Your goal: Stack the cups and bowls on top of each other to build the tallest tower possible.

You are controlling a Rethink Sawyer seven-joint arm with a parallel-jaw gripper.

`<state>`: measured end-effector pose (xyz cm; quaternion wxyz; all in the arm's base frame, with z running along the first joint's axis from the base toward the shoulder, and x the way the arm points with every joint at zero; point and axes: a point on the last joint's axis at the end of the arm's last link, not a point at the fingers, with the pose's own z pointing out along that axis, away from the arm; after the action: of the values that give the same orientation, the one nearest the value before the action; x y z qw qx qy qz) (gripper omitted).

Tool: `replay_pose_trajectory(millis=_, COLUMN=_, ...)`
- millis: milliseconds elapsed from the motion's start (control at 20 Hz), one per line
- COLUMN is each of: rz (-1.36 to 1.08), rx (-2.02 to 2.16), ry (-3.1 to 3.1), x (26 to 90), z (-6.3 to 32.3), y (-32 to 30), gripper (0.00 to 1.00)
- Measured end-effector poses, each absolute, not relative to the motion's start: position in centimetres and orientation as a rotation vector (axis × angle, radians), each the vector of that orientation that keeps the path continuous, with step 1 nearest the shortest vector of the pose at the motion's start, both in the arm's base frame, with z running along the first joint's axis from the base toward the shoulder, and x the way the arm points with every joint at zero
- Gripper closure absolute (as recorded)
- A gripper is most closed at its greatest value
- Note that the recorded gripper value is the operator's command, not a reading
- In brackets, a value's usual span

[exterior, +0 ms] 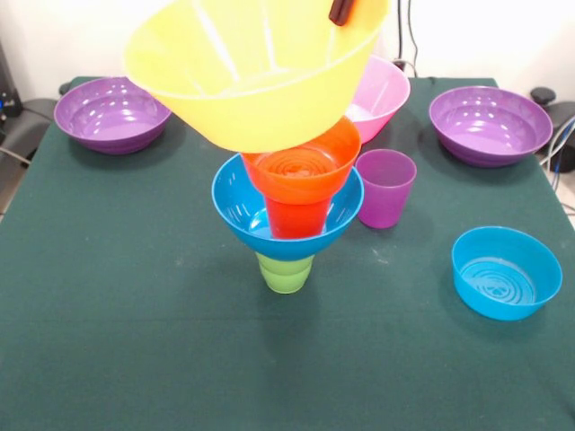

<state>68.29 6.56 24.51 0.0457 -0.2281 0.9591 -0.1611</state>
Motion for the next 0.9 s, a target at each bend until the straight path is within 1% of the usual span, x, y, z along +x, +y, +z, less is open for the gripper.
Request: replay_pose_trajectory(millis=900, rz=-0.477, rx=-0.685, ry=2.931, x=68.29, z=24.69, y=6.99, gripper=1.00)
